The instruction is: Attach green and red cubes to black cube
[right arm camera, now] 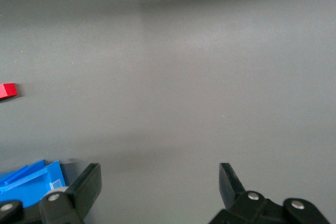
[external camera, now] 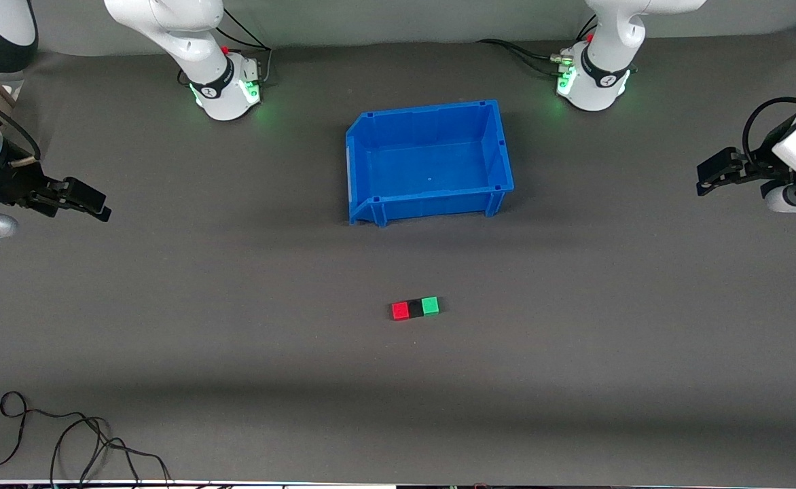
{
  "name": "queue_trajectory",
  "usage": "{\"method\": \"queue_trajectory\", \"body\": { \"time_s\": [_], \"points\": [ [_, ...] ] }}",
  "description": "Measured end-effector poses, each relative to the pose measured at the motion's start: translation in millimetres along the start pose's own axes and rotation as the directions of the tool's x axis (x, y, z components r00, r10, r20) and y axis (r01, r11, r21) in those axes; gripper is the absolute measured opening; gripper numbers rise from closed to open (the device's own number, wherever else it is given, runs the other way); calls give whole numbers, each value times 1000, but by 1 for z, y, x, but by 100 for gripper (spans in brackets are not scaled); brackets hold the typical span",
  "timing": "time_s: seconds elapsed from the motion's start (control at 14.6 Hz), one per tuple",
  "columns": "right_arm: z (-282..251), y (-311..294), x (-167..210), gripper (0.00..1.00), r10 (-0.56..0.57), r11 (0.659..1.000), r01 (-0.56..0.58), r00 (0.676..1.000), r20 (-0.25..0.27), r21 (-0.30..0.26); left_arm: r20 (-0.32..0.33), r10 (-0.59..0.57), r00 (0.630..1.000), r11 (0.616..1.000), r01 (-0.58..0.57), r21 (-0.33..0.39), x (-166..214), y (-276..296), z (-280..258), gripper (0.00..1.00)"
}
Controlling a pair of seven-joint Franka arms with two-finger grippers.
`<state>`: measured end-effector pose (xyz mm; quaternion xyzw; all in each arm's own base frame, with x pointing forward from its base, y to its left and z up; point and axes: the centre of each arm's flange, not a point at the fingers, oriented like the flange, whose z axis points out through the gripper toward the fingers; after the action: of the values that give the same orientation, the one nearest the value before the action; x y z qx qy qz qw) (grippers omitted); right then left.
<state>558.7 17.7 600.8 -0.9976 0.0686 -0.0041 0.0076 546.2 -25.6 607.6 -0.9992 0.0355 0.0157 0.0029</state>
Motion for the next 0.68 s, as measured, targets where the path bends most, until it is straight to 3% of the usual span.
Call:
{"method": "queue_trajectory", "body": {
  "time_s": [0.68],
  "points": [
    [6,0,3,100,1,1000,-1,1000,12,-1,-6,0,1000,1000,0,1,0,0,-3,100]
  ]
}}
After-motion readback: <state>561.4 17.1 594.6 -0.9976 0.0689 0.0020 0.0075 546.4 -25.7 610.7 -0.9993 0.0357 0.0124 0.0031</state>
